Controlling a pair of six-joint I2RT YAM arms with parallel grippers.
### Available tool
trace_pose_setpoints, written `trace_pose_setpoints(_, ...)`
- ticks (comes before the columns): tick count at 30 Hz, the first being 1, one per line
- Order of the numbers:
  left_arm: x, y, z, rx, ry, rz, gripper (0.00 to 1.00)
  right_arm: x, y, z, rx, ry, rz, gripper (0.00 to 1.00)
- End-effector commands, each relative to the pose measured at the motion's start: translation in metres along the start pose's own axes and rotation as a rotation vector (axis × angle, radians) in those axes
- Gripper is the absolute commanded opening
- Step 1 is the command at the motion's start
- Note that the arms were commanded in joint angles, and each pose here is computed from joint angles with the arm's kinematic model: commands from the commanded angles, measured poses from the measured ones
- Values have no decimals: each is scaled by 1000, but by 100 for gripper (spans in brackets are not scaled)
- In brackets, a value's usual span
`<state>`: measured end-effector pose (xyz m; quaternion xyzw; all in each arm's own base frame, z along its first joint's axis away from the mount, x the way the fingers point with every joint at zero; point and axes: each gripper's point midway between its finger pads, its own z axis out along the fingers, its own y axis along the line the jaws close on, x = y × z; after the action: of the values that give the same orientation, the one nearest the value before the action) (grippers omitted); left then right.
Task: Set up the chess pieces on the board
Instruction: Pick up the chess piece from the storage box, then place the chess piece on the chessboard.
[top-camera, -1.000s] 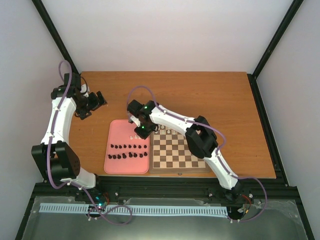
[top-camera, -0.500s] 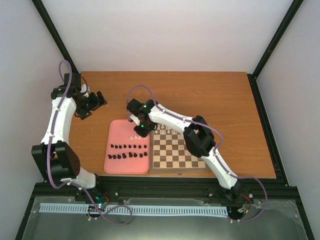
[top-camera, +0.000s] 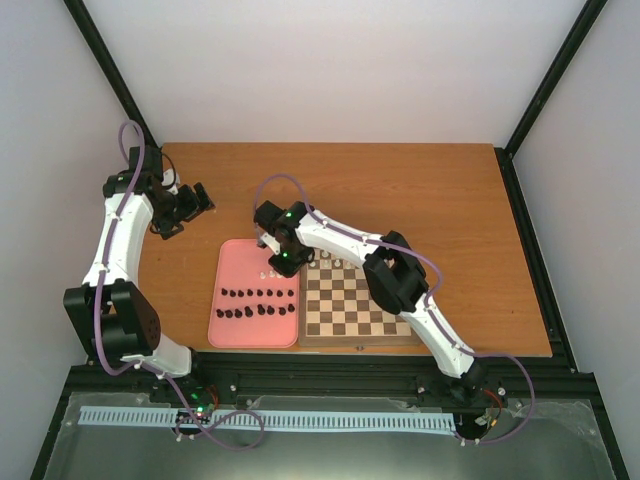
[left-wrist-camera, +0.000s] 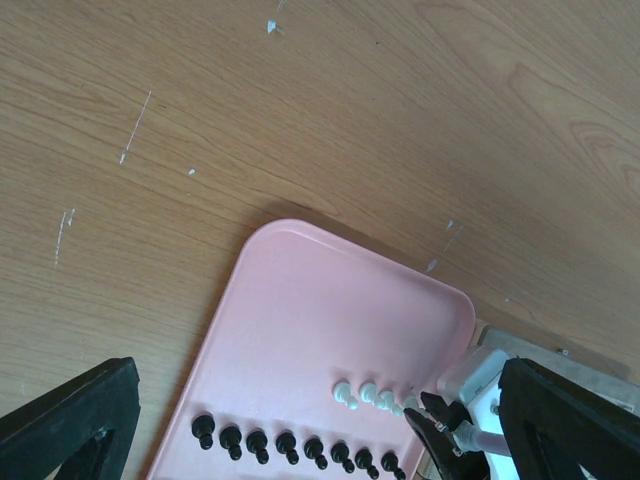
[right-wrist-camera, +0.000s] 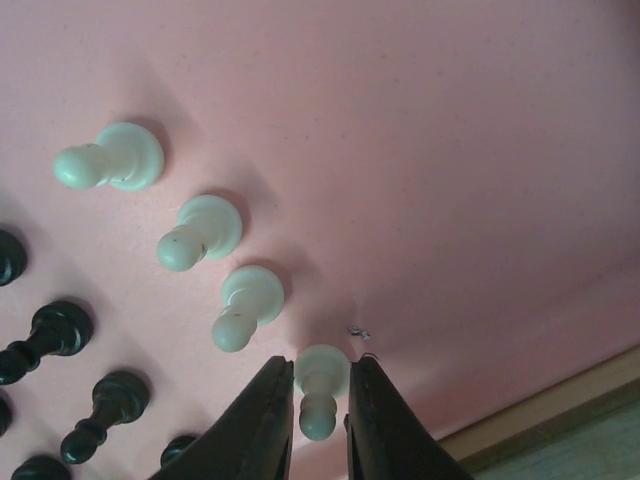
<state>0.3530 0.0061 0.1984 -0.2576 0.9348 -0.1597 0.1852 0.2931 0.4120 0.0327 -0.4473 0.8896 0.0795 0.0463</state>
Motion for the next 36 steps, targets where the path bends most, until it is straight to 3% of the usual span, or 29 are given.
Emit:
trace_pose_setpoints(1,-8,-4,-2,14,-18,-4,100,-2,0,0,-7,6,-2,17)
trace_pose_setpoints(11,-7,-4,0,15,-12,-5,100,-13,-4,-21,26,-49,-6,7)
trace_pose_setpoints(23,-8,-5,-1,17,-16,-5,100,-38,-33,-133,100,-283,73,5)
trace_pose_setpoints(31,-9,-7,1,29,-7,-5,100,29,-98,-165,199,-238,259,4)
trace_pose_setpoints(36,-8,-7,3,33,0,-5,100,87,-119,-157,183,-192,373,4)
